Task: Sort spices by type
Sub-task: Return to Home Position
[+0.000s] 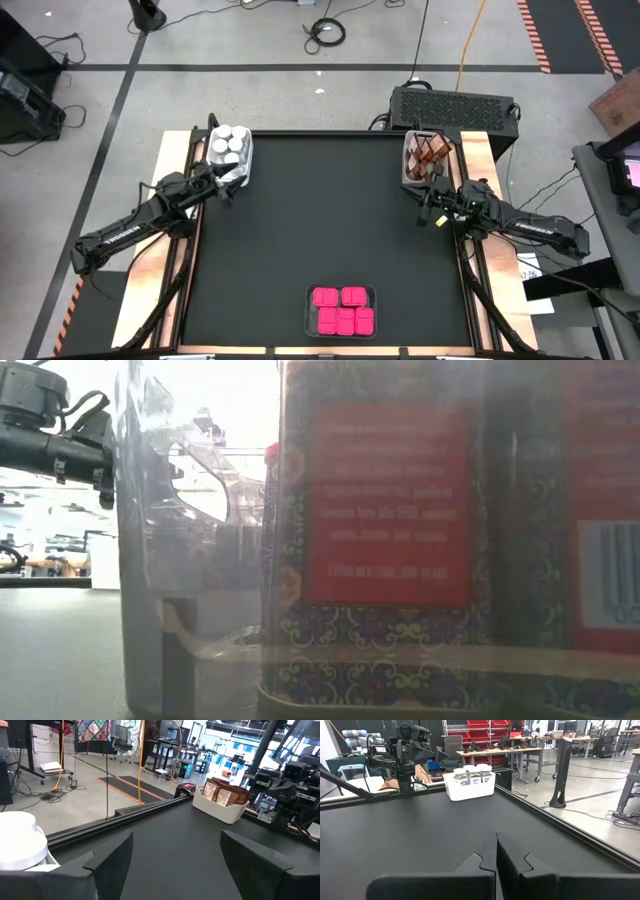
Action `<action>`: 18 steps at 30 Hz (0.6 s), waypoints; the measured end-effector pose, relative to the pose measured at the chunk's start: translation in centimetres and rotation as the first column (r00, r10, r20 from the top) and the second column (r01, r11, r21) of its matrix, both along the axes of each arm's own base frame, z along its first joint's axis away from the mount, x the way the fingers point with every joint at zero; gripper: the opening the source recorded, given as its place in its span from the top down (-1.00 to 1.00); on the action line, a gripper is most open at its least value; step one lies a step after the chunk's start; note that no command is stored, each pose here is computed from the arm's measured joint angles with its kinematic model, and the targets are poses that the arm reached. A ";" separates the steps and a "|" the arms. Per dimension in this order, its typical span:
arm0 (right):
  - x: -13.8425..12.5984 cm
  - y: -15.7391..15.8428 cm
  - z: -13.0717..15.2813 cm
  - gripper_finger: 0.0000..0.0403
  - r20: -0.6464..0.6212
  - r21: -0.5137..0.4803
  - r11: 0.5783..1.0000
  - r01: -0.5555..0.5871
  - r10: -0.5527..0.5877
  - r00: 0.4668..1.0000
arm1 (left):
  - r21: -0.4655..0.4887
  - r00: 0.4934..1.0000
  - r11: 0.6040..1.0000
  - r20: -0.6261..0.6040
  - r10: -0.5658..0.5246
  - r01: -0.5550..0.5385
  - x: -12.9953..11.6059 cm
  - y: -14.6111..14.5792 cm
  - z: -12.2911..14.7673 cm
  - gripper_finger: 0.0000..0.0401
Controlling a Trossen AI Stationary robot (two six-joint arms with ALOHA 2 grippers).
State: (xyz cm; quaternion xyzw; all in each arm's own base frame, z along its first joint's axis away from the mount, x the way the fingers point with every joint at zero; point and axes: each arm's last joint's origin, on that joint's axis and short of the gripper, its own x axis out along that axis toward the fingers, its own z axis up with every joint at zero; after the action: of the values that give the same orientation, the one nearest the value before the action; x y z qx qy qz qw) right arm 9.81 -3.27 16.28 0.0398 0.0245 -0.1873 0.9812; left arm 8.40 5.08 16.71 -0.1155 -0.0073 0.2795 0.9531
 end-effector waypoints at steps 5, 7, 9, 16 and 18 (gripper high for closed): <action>0.0 0.0 0.0 1.00 0.000 0.000 1.000 0.000 0.000 1.000 | 0.002 1.000 1.000 0.004 0.003 -0.003 0.0 0.0 0.0 -0.50; 0.0 0.0 0.0 1.00 0.000 0.000 1.000 0.000 0.000 1.000 | 0.003 1.000 1.000 0.005 0.003 -0.003 0.0 0.0 0.0 -0.50; 0.0 0.0 0.0 1.00 0.000 0.000 1.000 0.000 0.000 1.000 | 0.003 1.000 1.000 0.006 0.003 -0.003 0.0 0.0 0.0 -0.50; 0.0 0.0 0.0 1.00 -0.001 0.000 1.000 0.000 0.000 1.000 | 0.003 1.000 1.000 0.006 0.003 -0.003 0.0 0.0 0.0 -0.50; 0.0 0.0 0.0 1.00 -0.001 0.000 1.000 0.000 0.000 1.000 | 0.004 1.000 1.000 0.007 0.003 -0.003 0.0 0.0 0.0 -0.50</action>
State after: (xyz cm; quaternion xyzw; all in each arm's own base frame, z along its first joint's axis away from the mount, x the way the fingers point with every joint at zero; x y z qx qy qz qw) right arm 9.81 -3.27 16.28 0.0399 0.0248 -0.1875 0.9811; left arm 8.41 5.10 16.76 -0.1147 -0.0110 0.2803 0.9530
